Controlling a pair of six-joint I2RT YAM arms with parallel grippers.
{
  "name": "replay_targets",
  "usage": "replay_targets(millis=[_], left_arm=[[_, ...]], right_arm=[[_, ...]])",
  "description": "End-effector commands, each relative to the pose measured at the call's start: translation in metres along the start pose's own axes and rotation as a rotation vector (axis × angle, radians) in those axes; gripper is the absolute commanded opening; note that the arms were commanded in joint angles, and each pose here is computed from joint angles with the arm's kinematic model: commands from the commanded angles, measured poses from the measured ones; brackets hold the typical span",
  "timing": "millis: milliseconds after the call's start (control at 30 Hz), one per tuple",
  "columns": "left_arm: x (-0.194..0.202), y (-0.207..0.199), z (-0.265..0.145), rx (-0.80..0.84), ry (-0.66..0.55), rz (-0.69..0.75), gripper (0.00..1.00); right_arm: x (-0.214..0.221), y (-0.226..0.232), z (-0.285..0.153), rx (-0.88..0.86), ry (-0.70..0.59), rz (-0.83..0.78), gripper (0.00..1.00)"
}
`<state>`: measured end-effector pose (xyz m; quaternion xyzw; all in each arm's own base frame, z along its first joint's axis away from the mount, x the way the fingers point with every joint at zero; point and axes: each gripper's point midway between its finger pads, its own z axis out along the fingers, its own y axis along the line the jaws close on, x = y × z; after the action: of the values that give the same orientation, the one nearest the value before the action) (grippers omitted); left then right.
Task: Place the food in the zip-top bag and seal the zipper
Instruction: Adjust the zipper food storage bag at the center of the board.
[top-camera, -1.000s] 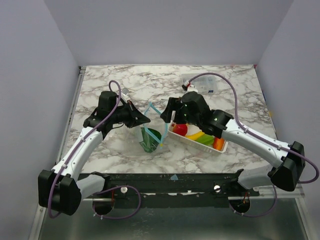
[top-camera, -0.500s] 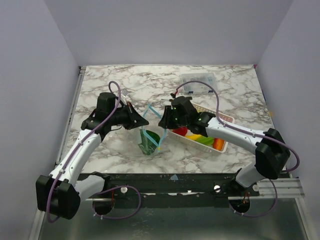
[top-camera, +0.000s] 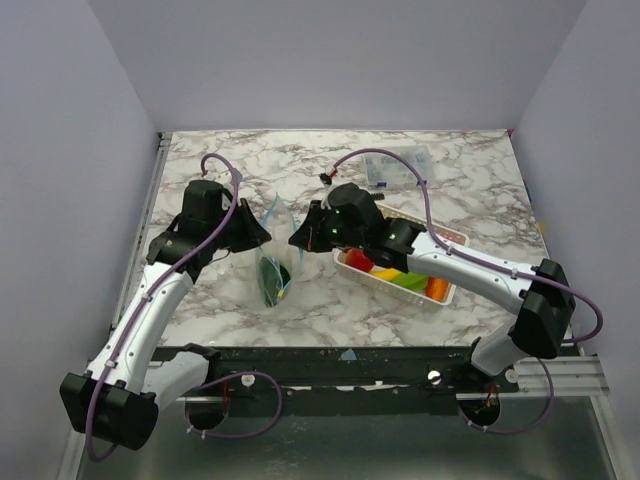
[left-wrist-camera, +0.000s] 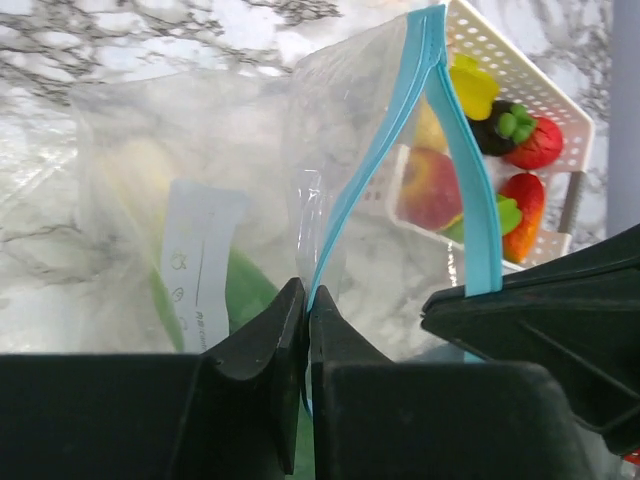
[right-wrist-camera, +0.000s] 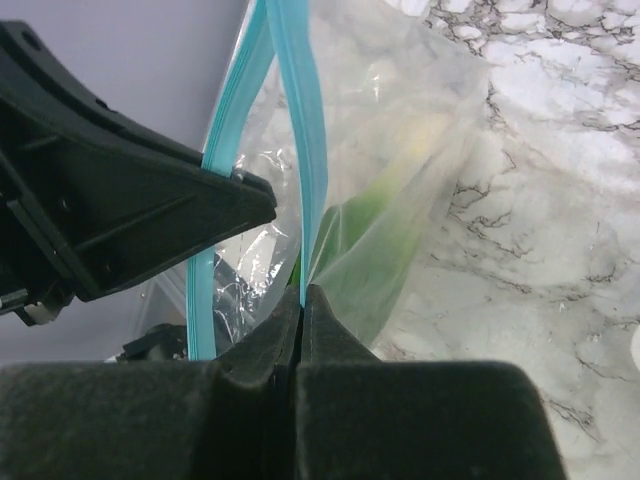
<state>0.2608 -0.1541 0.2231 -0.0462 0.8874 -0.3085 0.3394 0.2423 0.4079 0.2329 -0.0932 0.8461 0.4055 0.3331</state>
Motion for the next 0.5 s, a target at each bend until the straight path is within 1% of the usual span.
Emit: replay_targets(millis=[0, 67, 133, 167, 200, 233, 267, 333, 433, 467], left_arm=[[-0.009, 0.026, -0.015, -0.148, -0.06, 0.095, 0.09], [-0.009, 0.024, -0.016, -0.142, -0.057, 0.111, 0.08], [-0.011, 0.022, -0.019, -0.14, -0.053, 0.118, 0.04], [-0.012, 0.02, -0.02, -0.137, -0.053, 0.121, 0.04], [-0.013, 0.018, -0.021, -0.13, -0.055, 0.126, 0.07], [-0.014, 0.015, -0.023, -0.12, -0.058, 0.129, 0.12], [-0.013, 0.012, -0.024, -0.105, -0.053, 0.131, 0.21], [-0.013, 0.005, -0.028, -0.078, -0.051, 0.127, 0.36], [-0.016, 0.0, -0.037, -0.074, -0.074, 0.128, 0.46], [-0.017, -0.001, -0.04, -0.078, -0.085, 0.13, 0.47]], right_arm=[[-0.014, 0.022, 0.005, -0.064, -0.014, 0.033, 0.0], [-0.017, 0.026, 0.006, -0.076, -0.021, 0.03, 0.0], [-0.018, 0.027, 0.009, -0.073, -0.017, 0.027, 0.0], [-0.018, 0.027, 0.011, -0.071, -0.013, 0.027, 0.0], [-0.018, 0.029, 0.012, -0.076, -0.01, 0.028, 0.0], [-0.018, 0.03, 0.013, -0.08, -0.006, 0.03, 0.01], [-0.019, 0.033, 0.014, -0.086, -0.008, 0.028, 0.01], [-0.02, 0.036, 0.016, -0.084, -0.014, 0.022, 0.0], [-0.02, 0.038, 0.018, -0.077, -0.012, 0.017, 0.0], [-0.02, 0.038, 0.018, -0.075, -0.011, 0.015, 0.0]])
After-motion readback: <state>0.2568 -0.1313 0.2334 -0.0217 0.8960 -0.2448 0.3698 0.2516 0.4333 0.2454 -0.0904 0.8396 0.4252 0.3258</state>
